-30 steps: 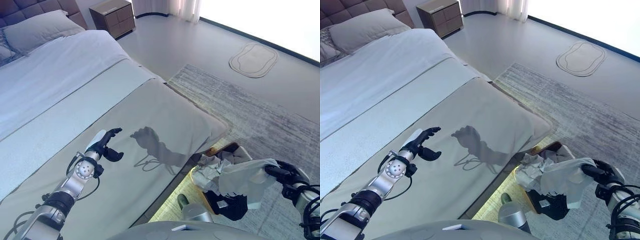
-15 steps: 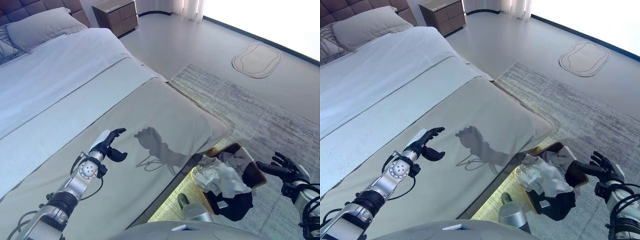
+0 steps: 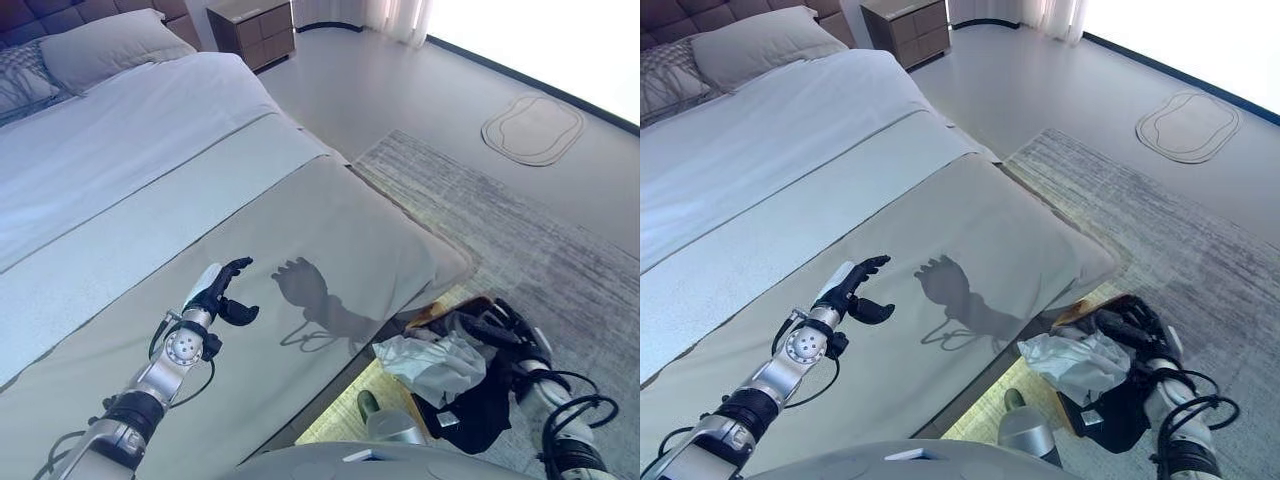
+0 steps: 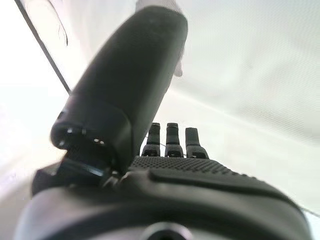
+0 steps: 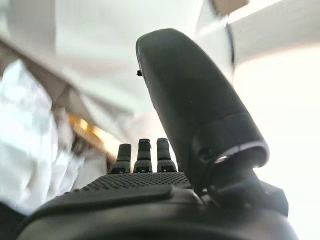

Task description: Pick up the clothes from the bed and place them into the basket

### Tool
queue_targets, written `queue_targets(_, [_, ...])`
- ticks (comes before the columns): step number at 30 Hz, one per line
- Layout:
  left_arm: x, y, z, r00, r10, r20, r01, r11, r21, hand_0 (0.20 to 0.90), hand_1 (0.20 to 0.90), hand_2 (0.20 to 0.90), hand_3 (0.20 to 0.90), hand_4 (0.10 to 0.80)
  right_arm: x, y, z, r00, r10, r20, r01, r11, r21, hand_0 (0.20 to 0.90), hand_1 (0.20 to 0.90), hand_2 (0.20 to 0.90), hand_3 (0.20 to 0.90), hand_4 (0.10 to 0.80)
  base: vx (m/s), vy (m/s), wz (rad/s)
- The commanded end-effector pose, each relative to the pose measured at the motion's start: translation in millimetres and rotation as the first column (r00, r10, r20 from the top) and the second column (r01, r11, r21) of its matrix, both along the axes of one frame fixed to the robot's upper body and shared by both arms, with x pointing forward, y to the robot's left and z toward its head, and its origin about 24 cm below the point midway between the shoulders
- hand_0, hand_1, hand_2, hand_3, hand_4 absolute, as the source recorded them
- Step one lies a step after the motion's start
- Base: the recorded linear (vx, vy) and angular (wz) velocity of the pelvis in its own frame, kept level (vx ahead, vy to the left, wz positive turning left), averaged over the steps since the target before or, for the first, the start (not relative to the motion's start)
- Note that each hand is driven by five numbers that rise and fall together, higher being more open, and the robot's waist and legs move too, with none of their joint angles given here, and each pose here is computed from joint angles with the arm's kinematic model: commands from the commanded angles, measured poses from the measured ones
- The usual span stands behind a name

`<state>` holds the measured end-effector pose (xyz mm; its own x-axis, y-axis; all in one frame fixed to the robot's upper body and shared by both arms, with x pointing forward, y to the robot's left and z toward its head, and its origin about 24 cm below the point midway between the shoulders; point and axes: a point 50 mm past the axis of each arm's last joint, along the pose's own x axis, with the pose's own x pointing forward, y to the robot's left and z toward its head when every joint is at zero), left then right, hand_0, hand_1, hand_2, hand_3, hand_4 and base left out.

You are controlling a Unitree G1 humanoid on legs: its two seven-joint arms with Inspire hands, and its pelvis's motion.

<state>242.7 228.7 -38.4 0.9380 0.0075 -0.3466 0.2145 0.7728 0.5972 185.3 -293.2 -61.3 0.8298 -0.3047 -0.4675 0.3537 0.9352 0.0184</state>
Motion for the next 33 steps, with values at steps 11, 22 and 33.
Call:
queue_targets(11, [1, 5, 13, 0.975, 0.124, 0.183, -0.113, 0.991, -0.072, 0.9, 0.9, 0.9, 0.9, 0.8, 39, 46, 61, 0.91, 0.349, 0.225, -0.223, 0.867, -0.445, 0.9, 0.9, 0.9, 0.9, 0.8, 0.005, 0.019, 0.14])
queue_targets(22, [-15, 4, 2, 0.979, 0.156, 0.13, -0.138, 0.981, -0.139, 0.9, 0.9, 0.9, 0.9, 0.8, 42, 53, 74, 0.838, 0.546, -0.004, -0.31, 0.471, -0.826, 0.9, 0.9, 0.9, 0.9, 0.8, 0.038, 0.003, 0.15])
queue_targets(33, [-33, 11, -8, 0.989, 0.144, 0.038, -0.134, 0.971, -0.196, 0.9, 0.9, 0.9, 0.9, 0.8, 38, 56, 75, 0.795, 0.601, -0.079, -0.389, 0.406, -0.827, 0.9, 0.9, 0.9, 0.9, 0.8, 0.022, -0.004, 0.17])
